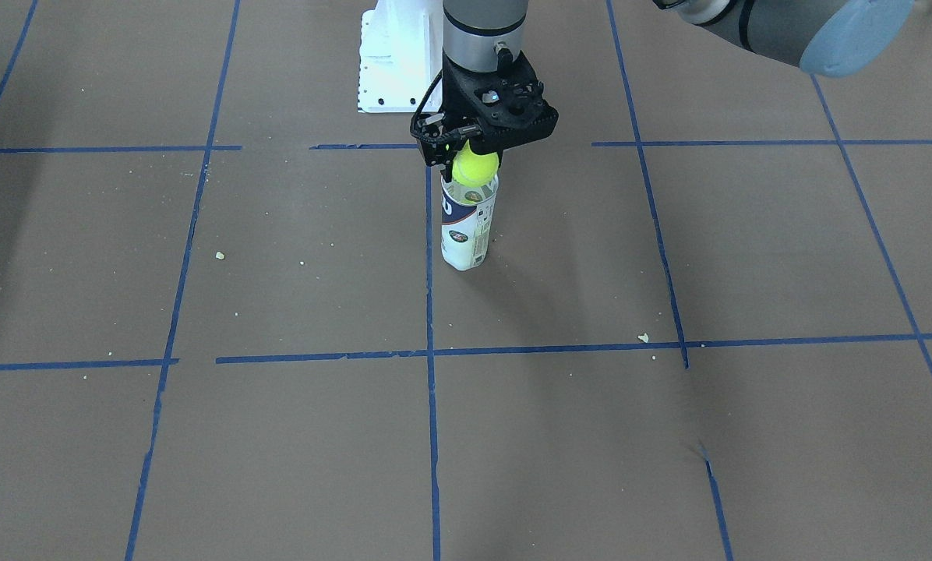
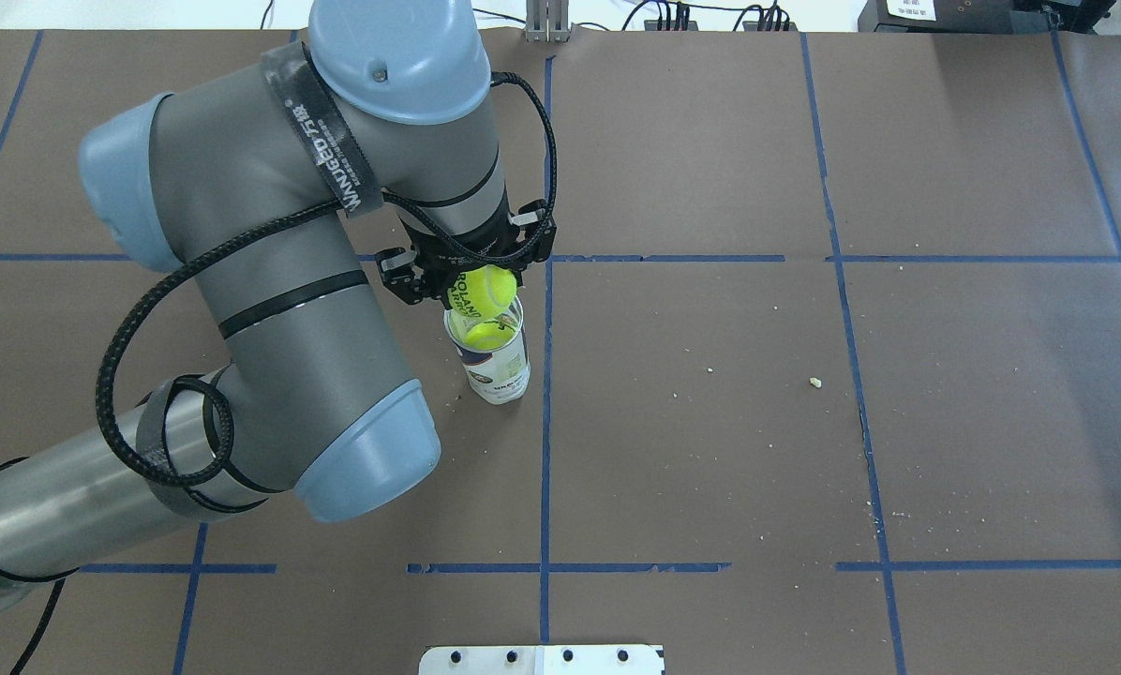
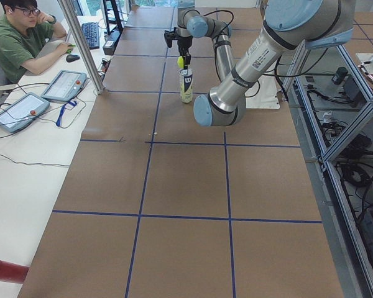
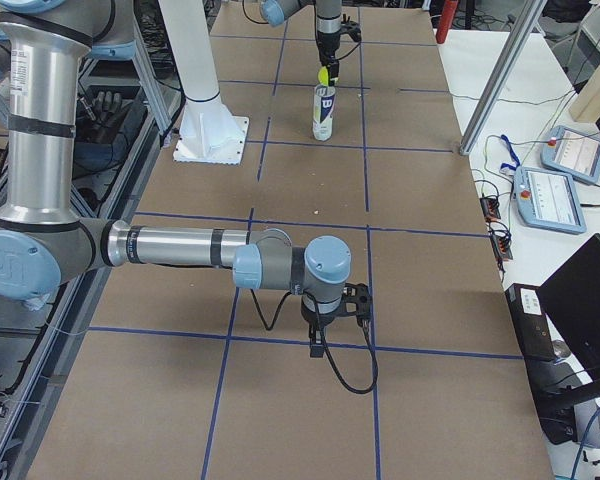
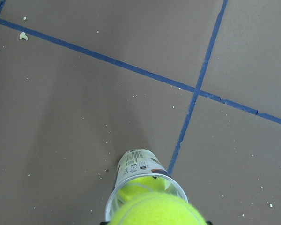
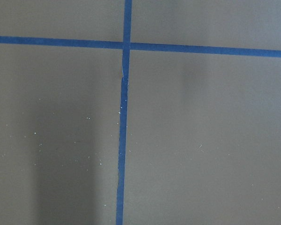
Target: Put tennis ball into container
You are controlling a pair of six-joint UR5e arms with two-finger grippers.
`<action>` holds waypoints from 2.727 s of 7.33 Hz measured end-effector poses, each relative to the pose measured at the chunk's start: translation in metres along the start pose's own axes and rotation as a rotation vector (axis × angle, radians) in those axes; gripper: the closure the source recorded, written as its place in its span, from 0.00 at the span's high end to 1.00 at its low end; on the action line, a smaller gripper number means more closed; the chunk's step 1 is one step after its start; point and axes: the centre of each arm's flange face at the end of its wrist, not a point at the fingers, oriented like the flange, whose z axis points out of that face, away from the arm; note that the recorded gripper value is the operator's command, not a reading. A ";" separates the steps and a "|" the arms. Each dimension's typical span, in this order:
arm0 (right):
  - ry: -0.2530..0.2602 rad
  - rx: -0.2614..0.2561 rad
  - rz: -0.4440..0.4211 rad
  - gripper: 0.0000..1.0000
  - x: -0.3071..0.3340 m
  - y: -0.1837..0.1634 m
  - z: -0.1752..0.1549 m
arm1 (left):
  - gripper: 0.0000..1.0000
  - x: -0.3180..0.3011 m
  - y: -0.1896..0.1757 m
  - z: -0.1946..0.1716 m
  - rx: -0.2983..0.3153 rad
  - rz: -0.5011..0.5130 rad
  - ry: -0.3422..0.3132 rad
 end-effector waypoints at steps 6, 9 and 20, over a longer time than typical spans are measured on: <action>0.000 0.000 0.000 1.00 0.000 0.000 0.000 | 0.99 0.000 0.004 0.011 -0.009 0.010 -0.016; 0.000 -0.001 0.000 1.00 0.000 0.000 0.000 | 1.00 0.000 0.005 0.009 -0.008 0.012 -0.011; 0.000 -0.001 0.001 1.00 0.000 0.000 0.000 | 1.00 -0.457 -0.265 -0.012 0.073 0.581 -0.074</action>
